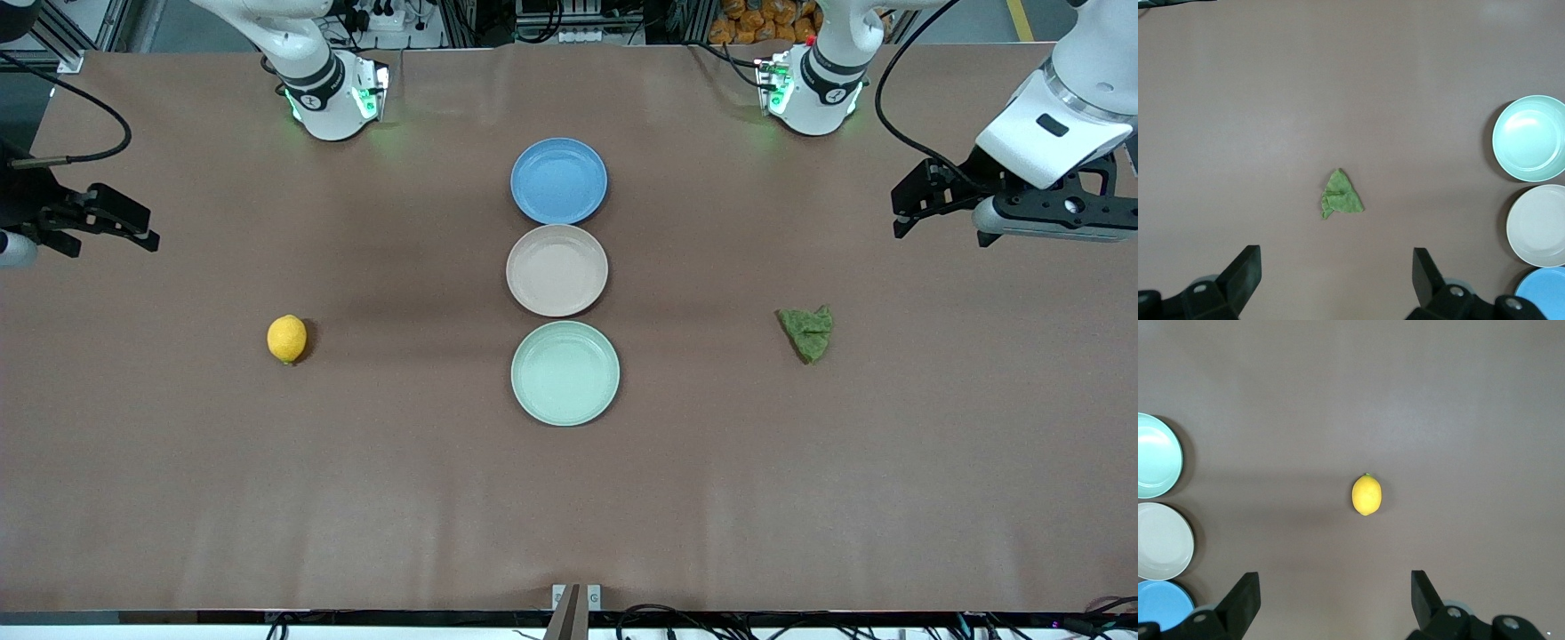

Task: Place lemon and lettuce in plates
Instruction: 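Reach the left gripper toward the green lettuce leaf, then lower the left gripper onto the lettuce while the right gripper reaches the lemon, then close the left gripper on the lettuce while the right gripper grasps the lemon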

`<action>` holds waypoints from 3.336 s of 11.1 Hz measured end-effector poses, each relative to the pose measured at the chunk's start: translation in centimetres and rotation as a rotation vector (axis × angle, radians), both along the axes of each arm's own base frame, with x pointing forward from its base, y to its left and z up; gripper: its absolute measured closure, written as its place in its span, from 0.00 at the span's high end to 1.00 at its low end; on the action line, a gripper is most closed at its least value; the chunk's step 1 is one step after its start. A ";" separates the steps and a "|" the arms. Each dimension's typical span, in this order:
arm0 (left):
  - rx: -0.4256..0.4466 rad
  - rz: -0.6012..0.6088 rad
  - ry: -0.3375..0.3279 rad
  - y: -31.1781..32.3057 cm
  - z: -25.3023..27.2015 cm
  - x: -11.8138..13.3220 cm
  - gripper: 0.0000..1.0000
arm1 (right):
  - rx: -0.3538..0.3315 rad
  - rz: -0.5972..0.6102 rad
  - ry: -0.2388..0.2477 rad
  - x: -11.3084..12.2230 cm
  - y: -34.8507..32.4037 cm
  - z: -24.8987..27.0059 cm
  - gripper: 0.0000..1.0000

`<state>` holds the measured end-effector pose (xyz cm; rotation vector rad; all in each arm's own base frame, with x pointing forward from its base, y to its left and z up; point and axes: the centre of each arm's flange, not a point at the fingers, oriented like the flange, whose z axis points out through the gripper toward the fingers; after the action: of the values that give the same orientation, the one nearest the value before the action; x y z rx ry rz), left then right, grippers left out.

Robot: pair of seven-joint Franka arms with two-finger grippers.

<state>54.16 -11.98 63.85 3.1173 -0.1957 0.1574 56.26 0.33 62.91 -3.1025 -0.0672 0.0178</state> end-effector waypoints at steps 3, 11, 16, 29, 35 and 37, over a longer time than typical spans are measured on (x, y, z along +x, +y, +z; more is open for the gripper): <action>0.000 0.000 0.003 0.0 -0.1 0.0 1.00 | -0.003 -0.002 0.018 -0.1 -0.2 -0.3 1.00; 0.019 0.005 0.155 0.3 -7.8 3.2 1.00 | -0.019 -0.004 0.047 -0.4 -0.4 -1.2 1.00; 0.015 -0.015 0.208 -0.4 -17.2 6.1 1.00 | -0.019 -0.004 0.082 0.0 -0.4 -5.6 1.00; 0.017 -0.022 0.244 0.4 -40.1 0.1 1.00 | -0.004 -0.027 0.016 -3.3 -0.9 -36.1 1.00; 0.076 -0.052 0.246 0.8 -45.2 0.2 1.00 | -0.008 -0.075 -0.022 -3.4 -3.3 -40.9 1.00; 0.075 -0.049 0.247 0.9 -45.4 0.4 1.00 | -0.006 -0.077 -0.030 -3.4 -3.3 -42.4 1.00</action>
<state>54.60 -11.09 18.42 3.1634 -0.2779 -0.2395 52.86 -2.94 20.52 -3.1094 0.0519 -0.0304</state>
